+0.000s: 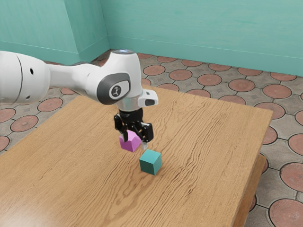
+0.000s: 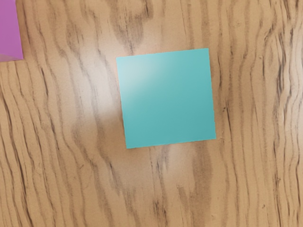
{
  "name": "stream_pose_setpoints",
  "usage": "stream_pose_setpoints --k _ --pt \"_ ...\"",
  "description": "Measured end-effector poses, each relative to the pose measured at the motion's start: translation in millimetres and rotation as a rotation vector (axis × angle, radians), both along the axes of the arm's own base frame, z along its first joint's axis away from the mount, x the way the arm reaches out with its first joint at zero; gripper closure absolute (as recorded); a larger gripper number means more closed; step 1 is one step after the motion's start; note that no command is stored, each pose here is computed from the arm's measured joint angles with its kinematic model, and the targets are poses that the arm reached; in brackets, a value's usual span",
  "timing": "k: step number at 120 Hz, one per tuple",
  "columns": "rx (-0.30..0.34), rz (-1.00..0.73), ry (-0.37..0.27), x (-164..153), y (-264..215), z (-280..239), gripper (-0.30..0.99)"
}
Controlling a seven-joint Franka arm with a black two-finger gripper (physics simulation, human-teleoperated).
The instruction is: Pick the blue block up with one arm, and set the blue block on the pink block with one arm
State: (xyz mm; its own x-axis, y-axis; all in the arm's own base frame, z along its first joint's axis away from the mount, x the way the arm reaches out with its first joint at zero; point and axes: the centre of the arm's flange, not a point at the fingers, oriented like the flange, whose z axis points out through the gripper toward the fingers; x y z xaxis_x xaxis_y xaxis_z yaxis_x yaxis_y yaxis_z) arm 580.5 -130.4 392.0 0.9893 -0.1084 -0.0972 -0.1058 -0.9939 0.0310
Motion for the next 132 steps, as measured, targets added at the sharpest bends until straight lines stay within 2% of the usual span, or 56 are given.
stream_pose_setpoints --k 16,52,86,132 --pt "0.009 0.002 -0.028 7 -5 -13 0.06" --pt "-0.003 -0.035 -0.03 9 -39 -48 0.07" --pt "-0.012 -0.007 -0.01 16 -35 -76 0.07" --pt "-0.013 0.017 -0.013 29 -26 -94 0.07"
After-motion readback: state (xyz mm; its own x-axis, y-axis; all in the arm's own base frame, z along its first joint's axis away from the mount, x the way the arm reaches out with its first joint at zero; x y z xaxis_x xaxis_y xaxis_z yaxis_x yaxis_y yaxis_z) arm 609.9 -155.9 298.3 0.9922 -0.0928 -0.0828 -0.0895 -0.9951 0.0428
